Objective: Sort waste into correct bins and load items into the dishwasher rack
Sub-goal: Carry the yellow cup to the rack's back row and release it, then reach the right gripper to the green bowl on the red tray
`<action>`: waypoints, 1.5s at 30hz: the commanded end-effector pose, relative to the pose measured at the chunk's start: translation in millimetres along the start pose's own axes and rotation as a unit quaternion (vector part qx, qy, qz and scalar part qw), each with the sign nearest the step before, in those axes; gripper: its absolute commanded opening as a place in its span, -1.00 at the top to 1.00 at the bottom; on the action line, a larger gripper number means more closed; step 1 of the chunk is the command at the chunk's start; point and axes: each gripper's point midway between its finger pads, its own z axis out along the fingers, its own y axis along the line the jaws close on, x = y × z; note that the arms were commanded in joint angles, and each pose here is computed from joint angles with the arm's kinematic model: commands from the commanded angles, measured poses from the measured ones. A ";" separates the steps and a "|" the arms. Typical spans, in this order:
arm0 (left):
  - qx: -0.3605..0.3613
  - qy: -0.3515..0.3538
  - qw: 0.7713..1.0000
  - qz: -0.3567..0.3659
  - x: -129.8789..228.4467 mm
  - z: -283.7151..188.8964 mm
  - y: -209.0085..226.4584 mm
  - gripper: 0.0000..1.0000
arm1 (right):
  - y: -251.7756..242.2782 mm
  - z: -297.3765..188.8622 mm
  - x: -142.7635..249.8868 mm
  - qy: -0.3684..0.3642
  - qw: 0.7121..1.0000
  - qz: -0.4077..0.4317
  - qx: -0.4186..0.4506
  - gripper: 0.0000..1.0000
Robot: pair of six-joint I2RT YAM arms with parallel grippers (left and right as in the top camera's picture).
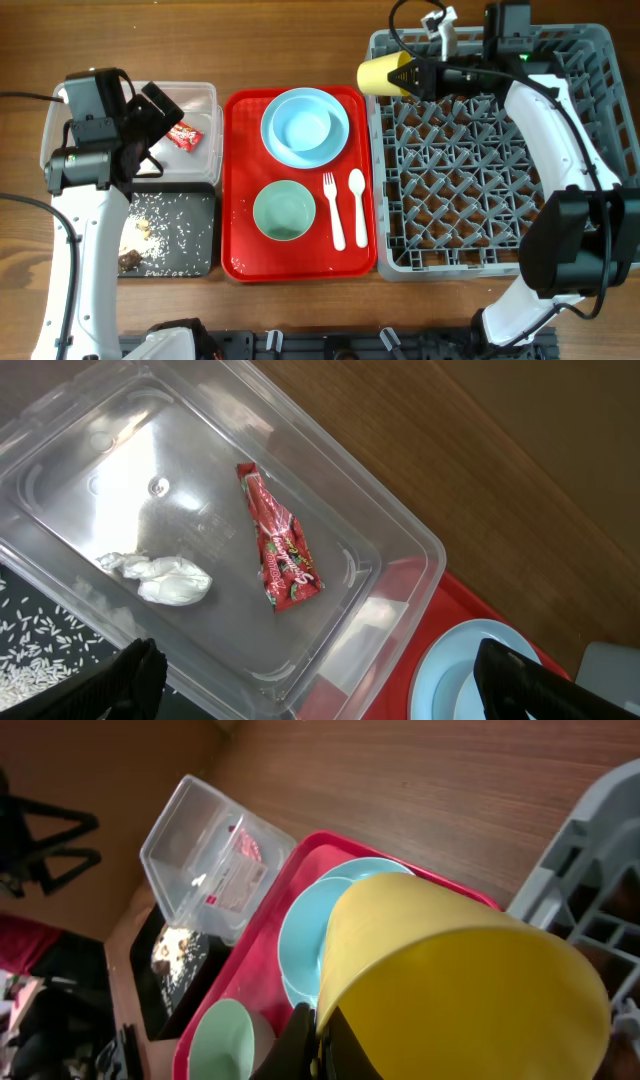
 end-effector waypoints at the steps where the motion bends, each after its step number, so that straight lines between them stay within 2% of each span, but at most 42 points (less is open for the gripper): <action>1: 0.003 -0.005 1.000 -0.006 -4.1 -1.9 -1.6 -0.99 | -13.0 15.7 19.2 0.017 0.999 -0.001 -0.029 0.91; 10: 0.003 -0.005 1.000 -0.006 -4.1 -1.9 -1.6 -1.00 | -34.3 38.1 55.2 0.045 0.997 0.029 -0.057 0.91; 16: 0.003 -0.005 1.000 -0.006 -4.0 -1.9 -1.5 -1.00 | -58.9 33.8 78.1 0.091 0.994 0.060 0.021 0.91; 28: 0.003 -0.005 1.000 -0.006 -4.1 -1.9 -1.6 -1.00 | -90.5 -1.1 115.9 0.153 0.973 0.135 0.110 0.90; 34: 0.003 -0.005 1.000 -0.006 -4.1 -1.9 -1.6 -1.00 | -93.1 -23.4 105.2 0.130 0.973 0.141 0.129 0.89; 39: 0.003 -0.005 1.000 -0.006 -4.1 -1.9 -1.6 -1.00 | -98.0 -46.5 88.1 0.109 0.961 0.161 0.197 0.88; 44: 0.003 -0.005 1.000 -0.006 -4.1 -1.9 -1.6 -1.00 | -65.2 -55.6 56.2 0.078 0.967 0.123 0.211 0.87; 45: 0.003 -0.005 1.000 -0.006 -4.1 -1.9 -1.6 -1.00 | -54.4 -54.1 50.5 0.074 0.970 0.107 0.208 0.82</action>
